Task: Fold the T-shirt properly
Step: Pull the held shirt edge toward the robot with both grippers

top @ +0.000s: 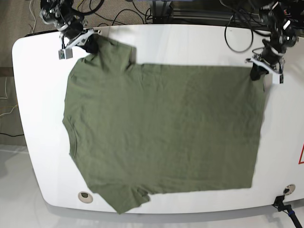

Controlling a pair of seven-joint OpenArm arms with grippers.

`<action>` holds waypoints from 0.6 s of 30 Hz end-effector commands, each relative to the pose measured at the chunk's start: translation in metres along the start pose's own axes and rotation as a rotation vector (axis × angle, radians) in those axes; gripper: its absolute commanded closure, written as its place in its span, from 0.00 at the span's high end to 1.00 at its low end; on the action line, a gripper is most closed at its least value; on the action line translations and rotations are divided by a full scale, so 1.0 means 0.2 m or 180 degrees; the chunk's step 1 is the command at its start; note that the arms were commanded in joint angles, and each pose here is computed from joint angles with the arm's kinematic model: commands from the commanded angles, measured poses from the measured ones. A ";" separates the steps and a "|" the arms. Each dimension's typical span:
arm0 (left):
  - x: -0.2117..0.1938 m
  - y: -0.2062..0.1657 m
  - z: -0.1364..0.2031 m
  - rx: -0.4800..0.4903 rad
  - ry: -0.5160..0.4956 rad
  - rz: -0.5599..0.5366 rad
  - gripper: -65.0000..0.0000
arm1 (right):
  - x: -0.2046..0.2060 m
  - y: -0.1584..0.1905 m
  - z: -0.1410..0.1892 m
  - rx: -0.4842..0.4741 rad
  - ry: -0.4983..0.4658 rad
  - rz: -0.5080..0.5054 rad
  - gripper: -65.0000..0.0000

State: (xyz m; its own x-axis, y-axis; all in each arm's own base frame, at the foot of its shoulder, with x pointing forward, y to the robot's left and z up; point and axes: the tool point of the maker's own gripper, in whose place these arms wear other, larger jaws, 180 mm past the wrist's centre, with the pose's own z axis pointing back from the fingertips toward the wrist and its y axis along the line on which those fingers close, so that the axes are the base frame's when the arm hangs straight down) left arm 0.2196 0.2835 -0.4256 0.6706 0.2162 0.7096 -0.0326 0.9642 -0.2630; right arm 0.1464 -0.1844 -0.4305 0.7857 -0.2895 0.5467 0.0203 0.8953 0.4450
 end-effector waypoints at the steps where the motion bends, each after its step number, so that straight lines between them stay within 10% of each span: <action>1: 0.05 0.00 0.05 0.0053 -0.0013 -0.0183 0.00 | -0.05 -0.01 0.08 -0.0107 0.0113 0.0096 0.00; 9: -0.10 0.01 0.20 0.0131 0.0220 -0.0335 0.00 | -0.08 0.04 0.20 -0.0189 0.0154 0.0264 0.00; 18: 0.17 -0.11 0.11 0.0017 -0.0227 -0.0424 0.00 | 0.26 0.14 0.18 0.0130 -0.0429 0.0444 0.00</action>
State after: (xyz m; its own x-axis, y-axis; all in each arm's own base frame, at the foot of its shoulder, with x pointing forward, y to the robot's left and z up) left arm 0.2159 0.2698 -0.3987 0.6666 0.1030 0.7383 0.0337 0.9852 -0.1679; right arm 0.1491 -0.1840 -0.3818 0.7449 -0.2033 0.6354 -0.0744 0.9212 0.3820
